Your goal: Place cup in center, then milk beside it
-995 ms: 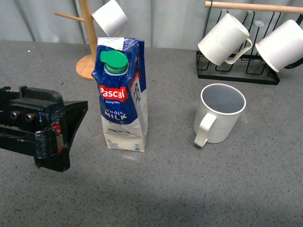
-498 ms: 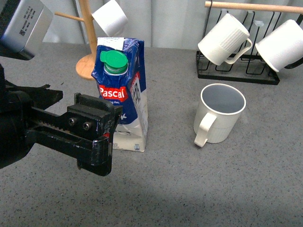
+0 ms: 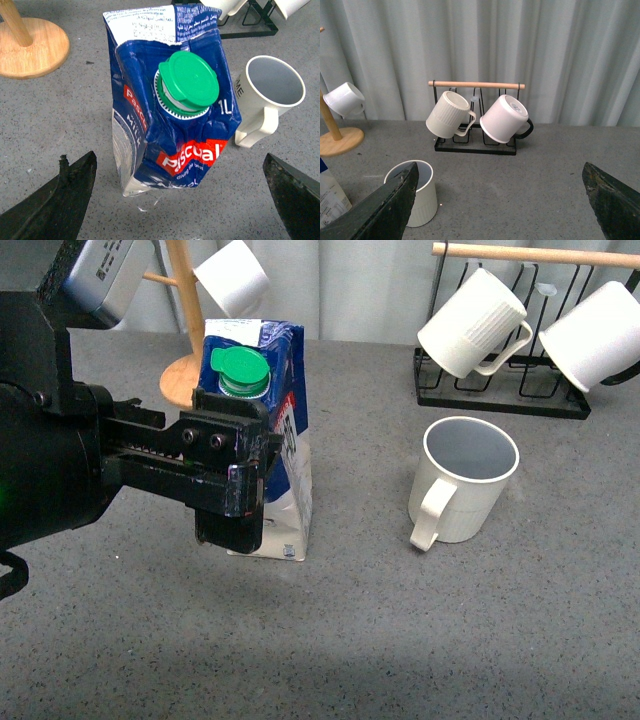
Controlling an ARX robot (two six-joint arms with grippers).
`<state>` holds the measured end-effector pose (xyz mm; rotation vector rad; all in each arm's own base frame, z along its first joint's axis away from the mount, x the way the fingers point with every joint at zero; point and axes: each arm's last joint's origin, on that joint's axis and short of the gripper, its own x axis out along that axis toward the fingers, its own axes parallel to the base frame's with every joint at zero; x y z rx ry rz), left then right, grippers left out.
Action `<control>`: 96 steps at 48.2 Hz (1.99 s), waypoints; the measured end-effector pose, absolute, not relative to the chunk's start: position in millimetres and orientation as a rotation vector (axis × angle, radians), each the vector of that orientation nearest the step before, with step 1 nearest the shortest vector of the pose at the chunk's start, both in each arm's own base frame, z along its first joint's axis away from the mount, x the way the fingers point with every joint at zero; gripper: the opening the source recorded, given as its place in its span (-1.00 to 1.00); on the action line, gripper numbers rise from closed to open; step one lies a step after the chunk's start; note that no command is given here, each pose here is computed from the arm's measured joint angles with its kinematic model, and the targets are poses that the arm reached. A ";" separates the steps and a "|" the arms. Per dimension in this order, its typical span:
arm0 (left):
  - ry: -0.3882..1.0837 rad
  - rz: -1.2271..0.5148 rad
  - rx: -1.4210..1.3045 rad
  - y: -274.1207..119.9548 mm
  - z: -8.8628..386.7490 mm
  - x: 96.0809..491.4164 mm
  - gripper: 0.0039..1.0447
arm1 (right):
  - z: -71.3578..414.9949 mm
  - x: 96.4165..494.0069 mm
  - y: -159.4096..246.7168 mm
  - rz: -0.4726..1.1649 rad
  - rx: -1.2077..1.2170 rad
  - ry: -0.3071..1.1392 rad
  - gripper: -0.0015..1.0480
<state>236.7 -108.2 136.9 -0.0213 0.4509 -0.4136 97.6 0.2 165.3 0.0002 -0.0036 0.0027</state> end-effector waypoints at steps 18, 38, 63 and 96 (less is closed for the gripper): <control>0.466 -0.389 0.020 -107.3 130.0 250.1 0.88 | 165.3 97.6 0.2 0.003 0.000 -0.004 0.83; 0.455 -0.401 0.038 -111.0 131.8 261.6 0.66 | 165.3 97.6 0.2 0.003 0.000 -0.004 0.83; 0.423 -0.425 0.041 -124.2 141.6 262.1 -0.73 | 165.3 97.6 0.2 0.003 0.000 -0.004 0.83; 0.310 -0.487 0.052 -179.0 149.0 290.0 -0.90 | 165.3 97.6 0.2 0.003 0.000 -0.004 0.83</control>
